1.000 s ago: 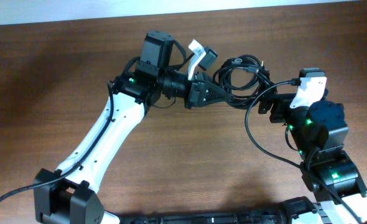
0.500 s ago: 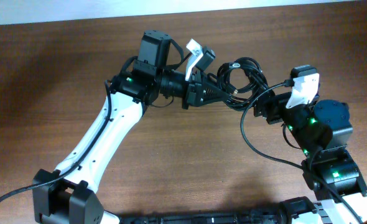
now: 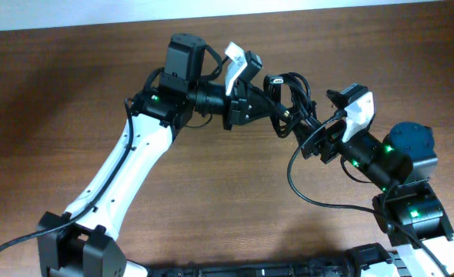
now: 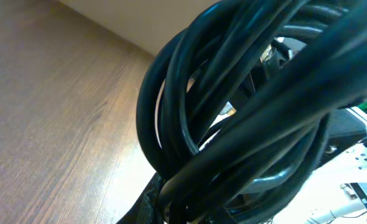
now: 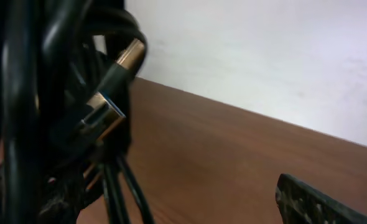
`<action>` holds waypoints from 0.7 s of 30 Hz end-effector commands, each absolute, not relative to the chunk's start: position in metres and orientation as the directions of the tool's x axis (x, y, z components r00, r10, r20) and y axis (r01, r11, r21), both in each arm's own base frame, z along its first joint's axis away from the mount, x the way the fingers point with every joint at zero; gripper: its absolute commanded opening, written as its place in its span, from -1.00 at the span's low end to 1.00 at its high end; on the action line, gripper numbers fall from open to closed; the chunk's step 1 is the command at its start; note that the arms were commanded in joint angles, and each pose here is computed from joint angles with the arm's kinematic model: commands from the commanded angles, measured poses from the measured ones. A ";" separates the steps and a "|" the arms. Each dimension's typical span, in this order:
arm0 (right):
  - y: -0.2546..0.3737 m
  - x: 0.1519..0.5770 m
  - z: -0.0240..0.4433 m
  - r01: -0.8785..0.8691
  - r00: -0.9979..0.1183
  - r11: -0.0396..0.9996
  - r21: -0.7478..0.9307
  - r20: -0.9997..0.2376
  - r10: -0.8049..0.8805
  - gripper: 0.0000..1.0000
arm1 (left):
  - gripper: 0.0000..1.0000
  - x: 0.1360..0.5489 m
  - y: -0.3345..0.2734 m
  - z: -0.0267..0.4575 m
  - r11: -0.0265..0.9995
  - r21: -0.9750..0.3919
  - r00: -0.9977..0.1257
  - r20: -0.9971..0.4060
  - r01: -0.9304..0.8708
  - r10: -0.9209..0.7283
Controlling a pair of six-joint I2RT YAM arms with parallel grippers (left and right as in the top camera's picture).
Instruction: Untangle cables
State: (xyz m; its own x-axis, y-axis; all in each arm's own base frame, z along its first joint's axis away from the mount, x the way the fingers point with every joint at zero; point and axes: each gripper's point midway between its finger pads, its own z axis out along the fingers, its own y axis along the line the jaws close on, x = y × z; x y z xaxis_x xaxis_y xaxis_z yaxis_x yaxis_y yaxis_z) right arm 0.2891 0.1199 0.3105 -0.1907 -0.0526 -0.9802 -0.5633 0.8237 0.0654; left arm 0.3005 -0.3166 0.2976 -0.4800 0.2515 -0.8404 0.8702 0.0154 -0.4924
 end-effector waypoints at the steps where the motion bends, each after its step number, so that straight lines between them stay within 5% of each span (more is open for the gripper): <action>1: 0.138 0.276 0.329 -0.663 -0.133 0.746 0.061 -0.990 -0.036 0.95 | -1.00 0.300 -0.316 0.311 0.022 -0.441 -0.433 -0.869 0.897 0.239; 8: 0.138 0.277 0.335 -0.663 -0.112 0.746 0.058 -0.993 -0.023 0.96 | -1.00 0.288 -0.329 0.311 -0.009 -0.435 -0.419 -0.872 0.900 0.254; 21: 0.149 0.267 0.341 -0.726 -0.106 0.684 0.074 -0.994 -0.004 0.97 | -1.00 0.316 -0.362 0.301 0.283 -0.418 -0.483 -0.848 0.863 0.219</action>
State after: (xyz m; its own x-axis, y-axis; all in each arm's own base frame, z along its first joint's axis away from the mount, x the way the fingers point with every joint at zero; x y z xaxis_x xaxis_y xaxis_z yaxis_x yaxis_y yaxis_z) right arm 0.2876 0.1267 0.3251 -0.1288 -0.0369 -0.9910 -0.6127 0.7887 0.0502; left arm 0.3040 -0.3511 0.3067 -0.4688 0.2322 -0.8522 0.8829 0.1502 -0.4448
